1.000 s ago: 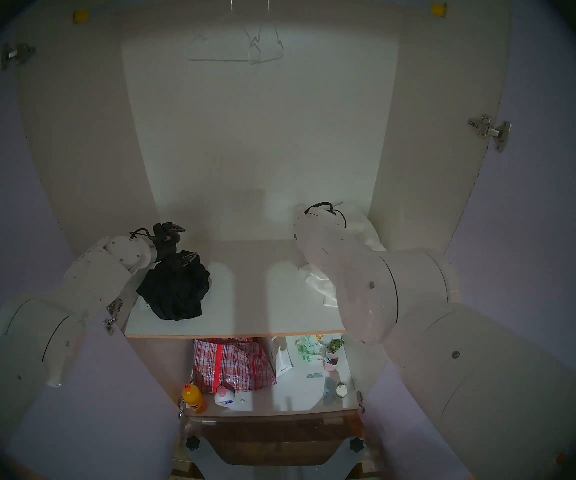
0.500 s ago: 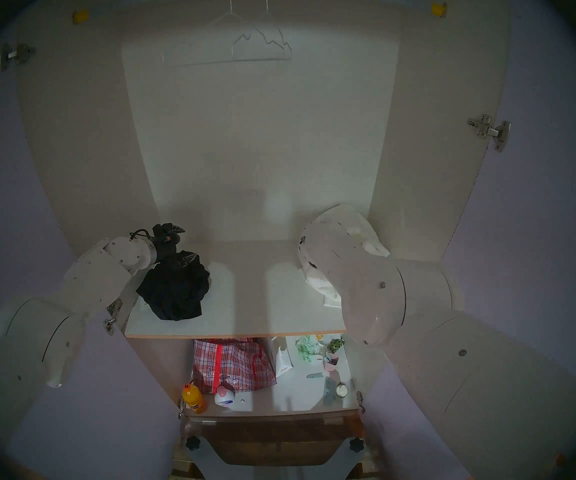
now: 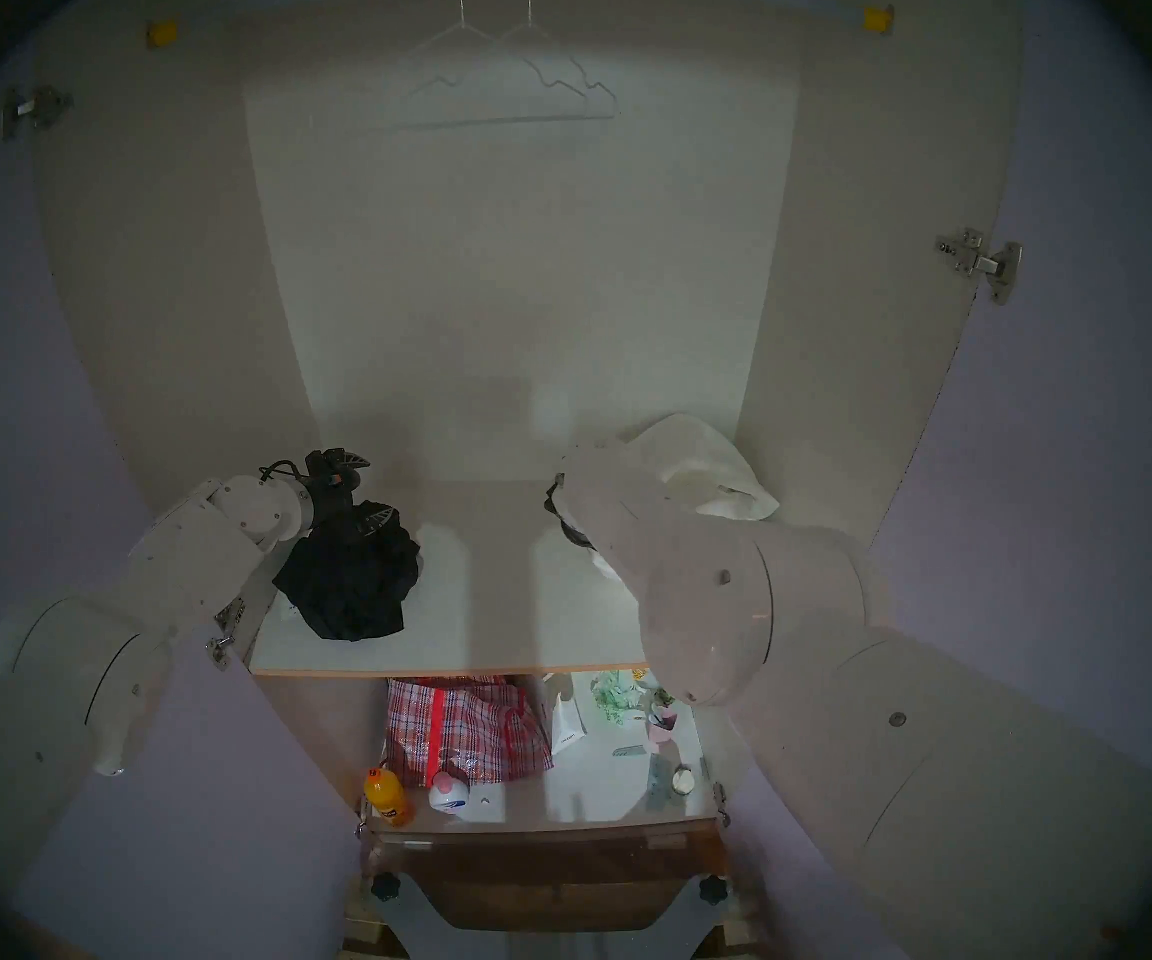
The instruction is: Sort tops into two piles: light colors and dark colors
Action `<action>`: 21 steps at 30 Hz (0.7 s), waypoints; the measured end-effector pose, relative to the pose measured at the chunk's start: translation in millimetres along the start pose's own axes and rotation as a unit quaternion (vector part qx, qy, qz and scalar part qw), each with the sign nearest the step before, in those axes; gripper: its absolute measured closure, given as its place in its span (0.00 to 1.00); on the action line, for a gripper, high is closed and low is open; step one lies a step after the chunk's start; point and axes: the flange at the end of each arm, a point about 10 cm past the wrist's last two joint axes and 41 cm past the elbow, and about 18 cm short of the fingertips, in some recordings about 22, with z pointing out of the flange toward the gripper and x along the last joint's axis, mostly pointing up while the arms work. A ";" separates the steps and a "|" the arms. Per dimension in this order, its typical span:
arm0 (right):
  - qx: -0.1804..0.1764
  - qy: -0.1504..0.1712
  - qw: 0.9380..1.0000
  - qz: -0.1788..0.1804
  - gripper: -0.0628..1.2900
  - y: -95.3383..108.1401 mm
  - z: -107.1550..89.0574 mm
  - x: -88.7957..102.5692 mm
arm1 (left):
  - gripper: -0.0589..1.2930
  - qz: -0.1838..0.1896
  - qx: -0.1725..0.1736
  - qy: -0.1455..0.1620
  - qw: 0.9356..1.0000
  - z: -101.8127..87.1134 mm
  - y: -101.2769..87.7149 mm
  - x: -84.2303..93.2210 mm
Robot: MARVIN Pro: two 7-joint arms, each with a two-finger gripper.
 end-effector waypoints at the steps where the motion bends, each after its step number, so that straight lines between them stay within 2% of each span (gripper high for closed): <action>1: -0.001 0.009 1.000 -0.015 0.03 -3.3 -1.6 0.4 | 0.03 0.000 0.000 0.000 1.000 0.0 0.6 -0.5; 6: -0.015 0.052 0.995 -0.083 0.03 -9.1 -4.9 3.4 | 0.03 -0.001 0.000 -0.002 1.000 -0.1 1.8 -1.9; 12: -0.025 0.096 0.986 -0.135 0.03 -12.4 -8.1 11.7 | 0.03 -0.002 0.001 -0.003 1.000 -0.3 3.2 -3.4; 17: -0.027 0.145 0.973 -0.177 0.03 -20.5 -15.3 25.3 | 0.03 -0.003 0.001 -0.005 1.000 -0.4 5.5 -5.5; 21: -0.034 0.182 0.961 -0.208 0.03 -20.2 -19.0 38.7 | 0.03 -0.004 0.002 -0.005 1.000 -0.3 5.5 -5.5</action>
